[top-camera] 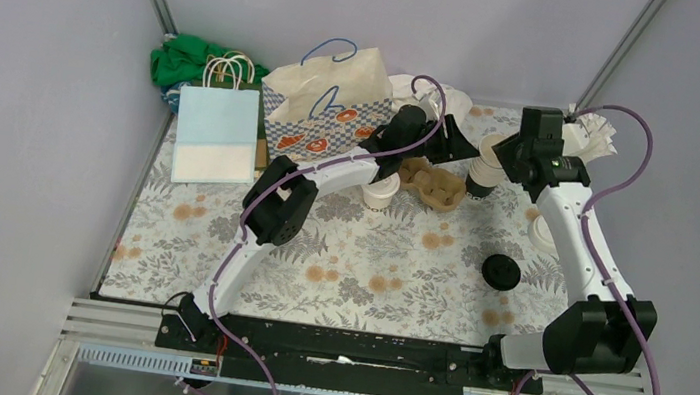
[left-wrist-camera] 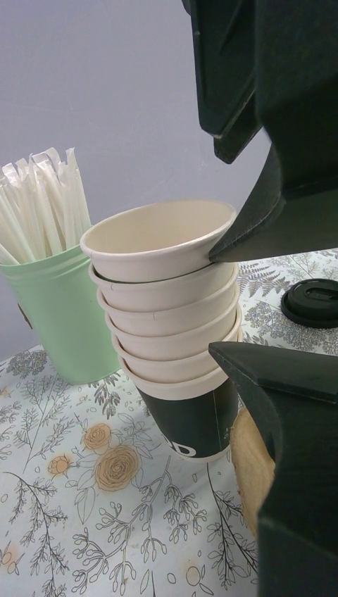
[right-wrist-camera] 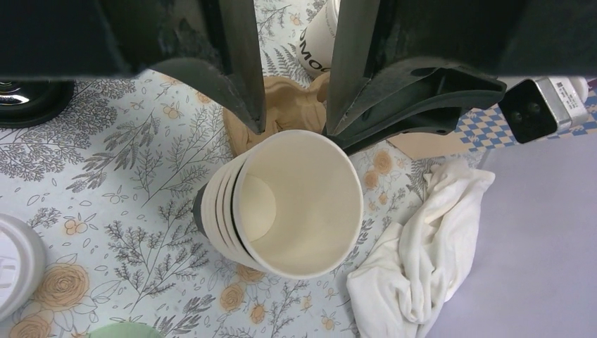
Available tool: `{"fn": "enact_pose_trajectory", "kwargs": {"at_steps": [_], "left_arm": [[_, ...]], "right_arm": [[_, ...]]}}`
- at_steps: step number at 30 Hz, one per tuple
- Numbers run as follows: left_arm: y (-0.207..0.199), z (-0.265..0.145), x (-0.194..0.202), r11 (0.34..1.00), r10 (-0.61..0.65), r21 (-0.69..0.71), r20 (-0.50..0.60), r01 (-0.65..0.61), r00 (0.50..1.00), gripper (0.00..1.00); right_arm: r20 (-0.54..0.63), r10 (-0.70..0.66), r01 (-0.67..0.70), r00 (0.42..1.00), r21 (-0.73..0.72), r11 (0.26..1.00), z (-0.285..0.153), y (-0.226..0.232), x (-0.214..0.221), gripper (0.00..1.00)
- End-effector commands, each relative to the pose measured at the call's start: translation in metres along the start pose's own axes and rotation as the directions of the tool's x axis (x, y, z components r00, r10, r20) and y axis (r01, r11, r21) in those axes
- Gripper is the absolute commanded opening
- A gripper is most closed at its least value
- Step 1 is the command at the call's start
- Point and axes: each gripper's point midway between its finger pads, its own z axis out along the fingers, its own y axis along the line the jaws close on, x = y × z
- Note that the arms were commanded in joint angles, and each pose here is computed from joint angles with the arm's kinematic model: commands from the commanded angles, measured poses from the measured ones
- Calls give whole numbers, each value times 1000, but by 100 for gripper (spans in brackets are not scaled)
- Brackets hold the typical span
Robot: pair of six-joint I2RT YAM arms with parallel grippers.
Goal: Pack the takeout coffee
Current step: Pick up the coffee cup.
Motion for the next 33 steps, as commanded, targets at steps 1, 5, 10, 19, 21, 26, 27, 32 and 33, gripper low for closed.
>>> {"fn": "enact_pose_trajectory", "kwargs": {"at_steps": [1,5,10,19,21,26,27,32,33], "left_arm": [[-8,2,-13,999,31,15,35,-31,999,49],[-9,2,-13,999,31,13,40,-32,999,49],[-11,2,-11,999,30,15,39,-30,999,49],[-13,2,-12,999,35,12,44,-36,998,49],[-12,2,-11,999,35,12,42,-36,998,49],[-11,3,-11,999,37,7,41,-37,998,49],[-11,3,-11,999,40,4,42,-40,998,49],[-7,4,-8,999,45,-6,42,-44,998,49],[-6,5,-8,999,43,-8,42,-43,998,49]], "right_arm": [[62,22,-24,998,31,999,-3,-11,-14,45],[47,33,-36,998,53,998,7,-17,-12,43],[20,59,-61,998,68,996,17,-18,-4,42],[47,88,-93,995,103,990,28,-23,-5,38],[40,90,-94,995,98,991,30,-21,-5,36],[24,103,-104,994,92,990,31,-17,-2,19],[24,105,-107,994,90,990,30,-17,-2,14],[29,146,-148,989,79,986,24,-17,-4,0],[31,155,-157,987,75,985,23,-17,-5,0]]}}
